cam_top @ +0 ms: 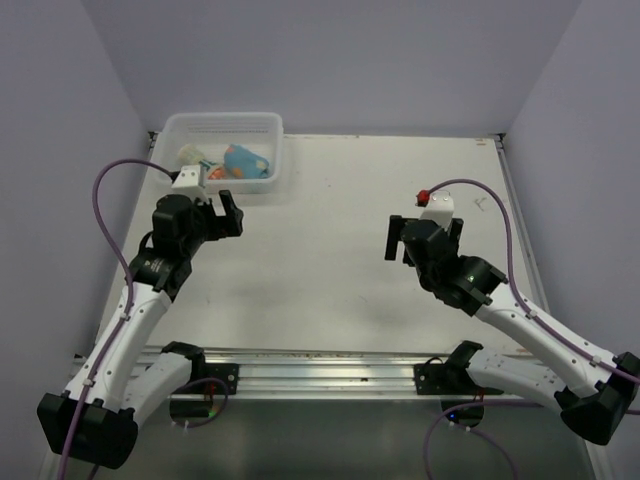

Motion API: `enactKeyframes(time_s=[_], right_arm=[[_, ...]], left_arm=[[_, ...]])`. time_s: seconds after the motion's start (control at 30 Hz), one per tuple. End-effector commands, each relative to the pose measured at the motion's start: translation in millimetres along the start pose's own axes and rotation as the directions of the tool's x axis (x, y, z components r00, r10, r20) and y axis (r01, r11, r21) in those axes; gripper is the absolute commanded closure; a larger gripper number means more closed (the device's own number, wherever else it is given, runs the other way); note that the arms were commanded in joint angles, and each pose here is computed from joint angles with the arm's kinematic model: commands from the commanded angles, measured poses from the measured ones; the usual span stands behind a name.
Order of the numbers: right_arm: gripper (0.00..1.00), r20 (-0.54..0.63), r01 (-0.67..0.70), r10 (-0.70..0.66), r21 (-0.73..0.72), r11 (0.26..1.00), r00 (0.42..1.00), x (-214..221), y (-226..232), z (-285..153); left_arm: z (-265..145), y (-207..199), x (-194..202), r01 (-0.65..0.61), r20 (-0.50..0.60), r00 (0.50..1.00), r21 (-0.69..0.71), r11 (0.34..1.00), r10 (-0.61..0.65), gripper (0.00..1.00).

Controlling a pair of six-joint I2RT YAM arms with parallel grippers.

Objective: Roll the towels
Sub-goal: Place the rolled towel into the container

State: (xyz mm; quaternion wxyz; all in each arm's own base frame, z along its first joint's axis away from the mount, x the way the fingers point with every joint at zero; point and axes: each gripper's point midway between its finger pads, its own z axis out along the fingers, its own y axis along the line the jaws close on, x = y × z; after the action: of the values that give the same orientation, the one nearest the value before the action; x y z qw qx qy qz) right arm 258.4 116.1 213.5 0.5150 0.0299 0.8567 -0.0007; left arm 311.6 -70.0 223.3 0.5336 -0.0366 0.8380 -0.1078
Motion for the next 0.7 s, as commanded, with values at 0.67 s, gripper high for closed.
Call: enactKeyframes(time_s=[0.67], right_arm=[[0.01,-0.032,-0.049,0.049,-0.001,0.999,0.998,31,9,28]], left_arm=[[-1,11,-21,-0.032,0.088,0.995,-0.068,0.997,0.038,0.01]])
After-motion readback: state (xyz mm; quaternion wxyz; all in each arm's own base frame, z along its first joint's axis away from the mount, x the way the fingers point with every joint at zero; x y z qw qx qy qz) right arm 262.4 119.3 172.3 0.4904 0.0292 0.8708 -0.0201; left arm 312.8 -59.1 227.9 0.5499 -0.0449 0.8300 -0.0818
